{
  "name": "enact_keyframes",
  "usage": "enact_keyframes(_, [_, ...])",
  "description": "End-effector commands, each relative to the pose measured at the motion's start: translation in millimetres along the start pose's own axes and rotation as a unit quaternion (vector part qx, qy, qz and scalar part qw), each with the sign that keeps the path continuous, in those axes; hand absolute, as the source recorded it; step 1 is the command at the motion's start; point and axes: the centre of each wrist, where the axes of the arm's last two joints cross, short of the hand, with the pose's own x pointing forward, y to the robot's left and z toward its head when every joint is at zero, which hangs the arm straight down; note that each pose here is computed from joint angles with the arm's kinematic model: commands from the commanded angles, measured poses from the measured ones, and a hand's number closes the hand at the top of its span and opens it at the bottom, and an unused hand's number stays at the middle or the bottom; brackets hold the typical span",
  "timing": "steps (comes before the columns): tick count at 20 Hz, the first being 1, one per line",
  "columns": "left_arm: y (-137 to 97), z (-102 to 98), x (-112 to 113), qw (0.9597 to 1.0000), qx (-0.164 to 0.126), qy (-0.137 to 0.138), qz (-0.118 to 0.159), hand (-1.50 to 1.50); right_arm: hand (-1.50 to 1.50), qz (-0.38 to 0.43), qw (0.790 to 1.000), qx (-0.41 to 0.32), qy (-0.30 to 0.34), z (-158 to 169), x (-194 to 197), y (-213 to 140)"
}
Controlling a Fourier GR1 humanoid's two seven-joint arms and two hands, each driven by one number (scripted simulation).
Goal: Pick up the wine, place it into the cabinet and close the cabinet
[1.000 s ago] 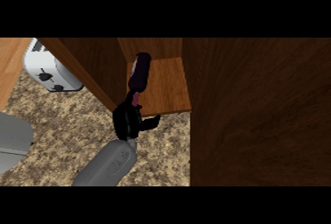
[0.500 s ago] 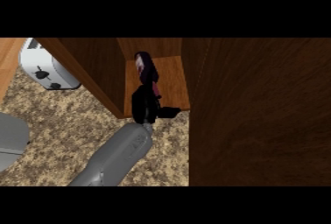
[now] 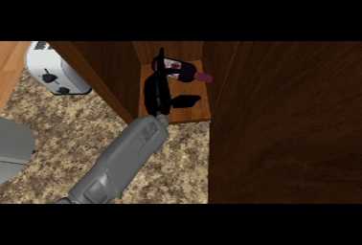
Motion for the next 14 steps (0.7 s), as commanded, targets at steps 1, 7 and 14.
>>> enact_keyframes(1, [4.5,-16.0,9.6,0.9987,0.032,-0.003,0.040,-1.50,-1.50,-0.001,1.000,0.003,-0.023,-4.1,24.2,9.1])
enact_keyframes(7, [17.2,-21.3,-0.2,0.9918,0.056,-0.007,0.115,-1.50,-1.50,-0.005,1.000,-0.015,-0.019,1.3,32.6,11.6])
enact_keyframes(14, [21.4,-15.5,0.5,0.9777,0.032,-0.026,0.206,-1.50,-1.50,-0.007,1.000,0.004,0.002,11.8,35.8,14.7])
